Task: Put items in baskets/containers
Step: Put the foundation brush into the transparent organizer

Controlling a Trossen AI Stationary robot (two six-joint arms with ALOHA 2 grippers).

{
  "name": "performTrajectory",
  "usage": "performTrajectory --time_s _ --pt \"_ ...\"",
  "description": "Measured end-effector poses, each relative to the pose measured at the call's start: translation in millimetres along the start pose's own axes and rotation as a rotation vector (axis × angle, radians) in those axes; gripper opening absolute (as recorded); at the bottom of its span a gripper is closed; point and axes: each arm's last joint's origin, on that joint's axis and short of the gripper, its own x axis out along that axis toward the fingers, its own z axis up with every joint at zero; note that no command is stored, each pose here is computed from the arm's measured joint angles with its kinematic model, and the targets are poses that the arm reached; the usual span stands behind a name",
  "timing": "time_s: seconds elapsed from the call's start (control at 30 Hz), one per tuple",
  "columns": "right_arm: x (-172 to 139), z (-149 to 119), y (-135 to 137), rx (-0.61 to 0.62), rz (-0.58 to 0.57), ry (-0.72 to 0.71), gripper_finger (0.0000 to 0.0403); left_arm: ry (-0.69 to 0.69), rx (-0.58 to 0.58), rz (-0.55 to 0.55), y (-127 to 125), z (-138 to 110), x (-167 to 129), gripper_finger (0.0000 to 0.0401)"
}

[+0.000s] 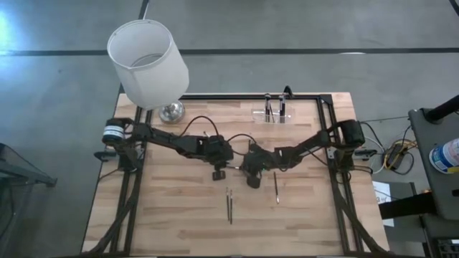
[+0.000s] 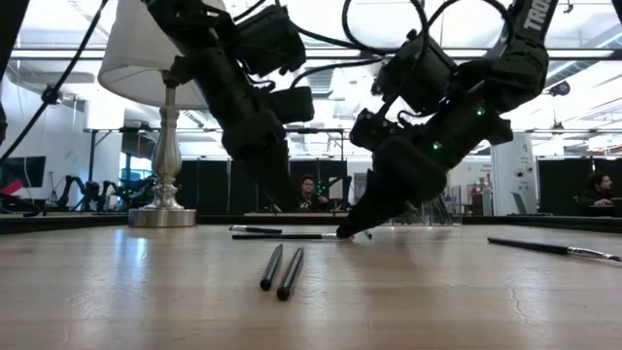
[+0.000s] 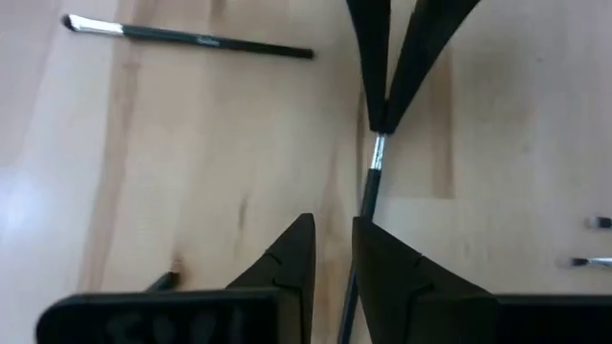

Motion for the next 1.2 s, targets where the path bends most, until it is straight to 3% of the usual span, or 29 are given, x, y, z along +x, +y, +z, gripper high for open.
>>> performTrajectory --time_s 0.67,0.83,1.2 --pt "-10.0 20.1 15.3 -0.072 0.009 -0.091 0.0008 0.059 0.026 -0.028 -11.0 -8.7 14.1 0.0067" --pt "-10.0 20.1 15.3 -0.074 0.009 -0.091 0.0008 0.065 0.021 -0.081 -12.5 -9.0 14.0 0.0067" --pt "-10.0 19.9 15.6 -0.079 0.005 -0.091 0.0008 0.023 -0.019 -0.091 -8.6 5.6 -6.3 0.0067"
